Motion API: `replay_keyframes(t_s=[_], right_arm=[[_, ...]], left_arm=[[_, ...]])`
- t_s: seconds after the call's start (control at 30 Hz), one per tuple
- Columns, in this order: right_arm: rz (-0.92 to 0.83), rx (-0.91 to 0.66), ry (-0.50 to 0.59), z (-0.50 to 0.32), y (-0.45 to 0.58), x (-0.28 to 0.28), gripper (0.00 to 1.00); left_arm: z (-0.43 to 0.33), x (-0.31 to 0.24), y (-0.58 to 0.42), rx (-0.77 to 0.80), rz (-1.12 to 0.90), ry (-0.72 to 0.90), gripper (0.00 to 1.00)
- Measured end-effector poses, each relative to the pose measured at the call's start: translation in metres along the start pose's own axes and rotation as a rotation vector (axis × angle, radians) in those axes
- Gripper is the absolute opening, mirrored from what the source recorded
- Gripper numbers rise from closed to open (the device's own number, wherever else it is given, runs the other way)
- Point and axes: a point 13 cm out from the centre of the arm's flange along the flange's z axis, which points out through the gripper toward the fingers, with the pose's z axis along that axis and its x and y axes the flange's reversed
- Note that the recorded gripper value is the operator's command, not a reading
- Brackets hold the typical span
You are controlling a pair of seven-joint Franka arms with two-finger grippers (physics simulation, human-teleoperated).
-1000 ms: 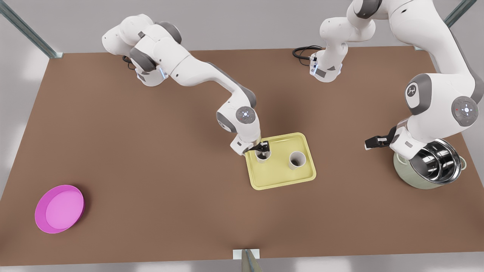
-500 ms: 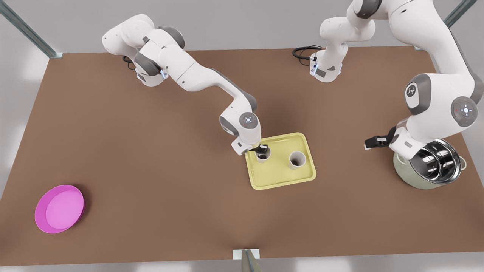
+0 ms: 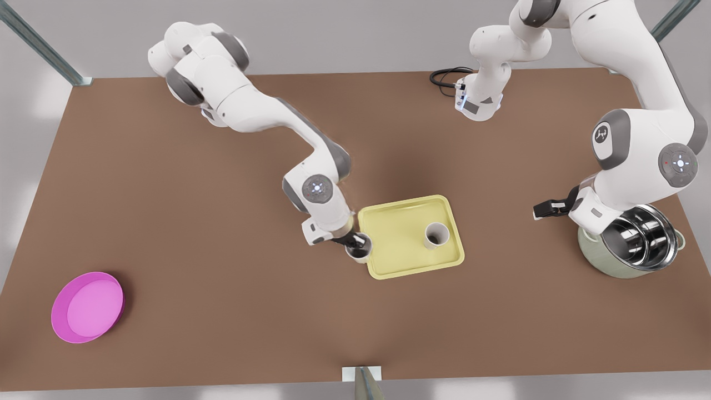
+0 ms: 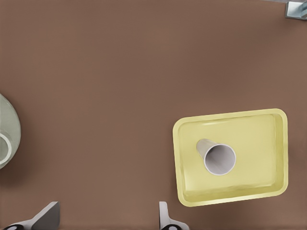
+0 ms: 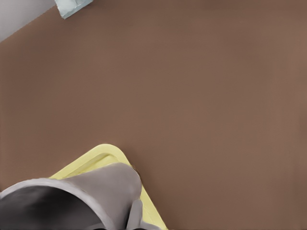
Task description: Use the left arm to pick up the white IKEA cup from the tray and place it on the middle-left position; use the right arm to pick up the white IKEA cup from the tray and place it on the middle-right position
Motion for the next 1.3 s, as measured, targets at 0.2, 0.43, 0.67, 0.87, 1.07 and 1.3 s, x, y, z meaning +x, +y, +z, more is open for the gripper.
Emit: replay_keyframes(t_s=[0.2, 0.43, 0.67, 0.87, 1.07, 1.3], right_arm=[[0.123, 0.112, -0.014, -0.060, -0.211, -0.223, 0.14], [-0.100, 0.231, 0.062, -0.056, -0.377, -0.291, 0.14], [-0.419, 0.246, 0.184, 0.000, -0.406, -0.250, 0.14], [-0.605, 0.217, 0.186, 0.012, -0.406, -0.251, 0.17], [-0.736, 0.208, 0.193, 0.018, -0.407, -0.253, 0.54], [-0.823, 0.233, 0.187, 0.017, -0.410, -0.258, 0.96]], left_arm=[[0.033, 0.020, -0.075, -0.017, 0.113, 0.032, 1.00], [0.197, 0.088, -0.182, -0.070, 0.205, 0.117, 1.00], [0.243, 0.028, -0.161, -0.073, 0.090, -0.029, 1.00], [0.277, 0.016, -0.155, -0.074, 0.036, -0.055, 1.00], [0.317, 0.013, -0.153, -0.076, -0.005, -0.044, 1.00], [0.323, 0.006, -0.163, -0.065, -0.029, -0.078, 0.38]])
